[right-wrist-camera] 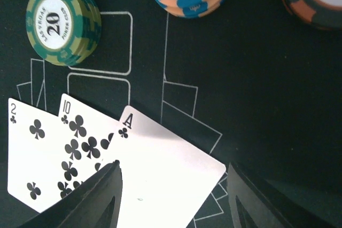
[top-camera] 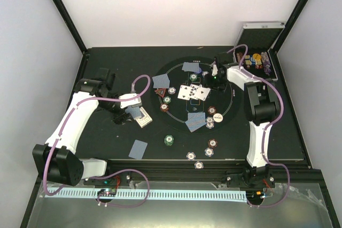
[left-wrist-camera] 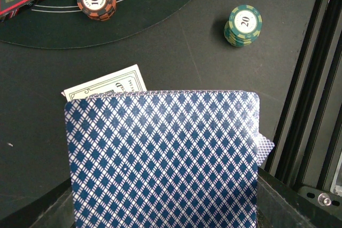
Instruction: Distribute texas hold em gaming equipment
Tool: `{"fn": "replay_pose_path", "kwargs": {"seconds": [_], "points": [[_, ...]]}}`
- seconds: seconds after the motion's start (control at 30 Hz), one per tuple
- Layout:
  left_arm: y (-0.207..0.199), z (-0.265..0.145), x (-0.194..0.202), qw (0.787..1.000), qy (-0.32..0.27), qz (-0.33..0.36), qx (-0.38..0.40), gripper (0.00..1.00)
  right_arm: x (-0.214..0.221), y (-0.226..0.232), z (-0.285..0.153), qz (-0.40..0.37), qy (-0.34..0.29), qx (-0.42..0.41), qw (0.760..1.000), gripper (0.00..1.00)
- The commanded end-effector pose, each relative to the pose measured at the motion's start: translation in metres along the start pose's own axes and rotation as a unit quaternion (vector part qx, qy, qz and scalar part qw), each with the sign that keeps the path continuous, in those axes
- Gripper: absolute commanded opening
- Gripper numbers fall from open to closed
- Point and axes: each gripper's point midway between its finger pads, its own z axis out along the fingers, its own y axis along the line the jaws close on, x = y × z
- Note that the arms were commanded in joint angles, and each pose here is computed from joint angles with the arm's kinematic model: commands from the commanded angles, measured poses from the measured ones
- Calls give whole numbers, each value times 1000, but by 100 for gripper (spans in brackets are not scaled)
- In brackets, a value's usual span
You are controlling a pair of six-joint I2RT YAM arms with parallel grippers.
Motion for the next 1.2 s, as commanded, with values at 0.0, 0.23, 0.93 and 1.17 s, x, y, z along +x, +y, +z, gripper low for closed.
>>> {"fn": "replay_pose_path", "kwargs": {"seconds": [0.0,0.23,0.93,1.17], "points": [[3,-4,-4,1000,-9,3,-8,1,-7,5,-4,-11,0,-10,1000,56],[3,-4,-3,1000,-7,4,-10,2,-7,12,0,-3,8,-34,999,56],[4,-5,-4,1000,-9,7,-10,2,7,14,-39,5,-27,-37,999,62],[4,-6,-5,1000,-11,9,-10,1,22,7,-20,16,-6,-39,999,62]]}}
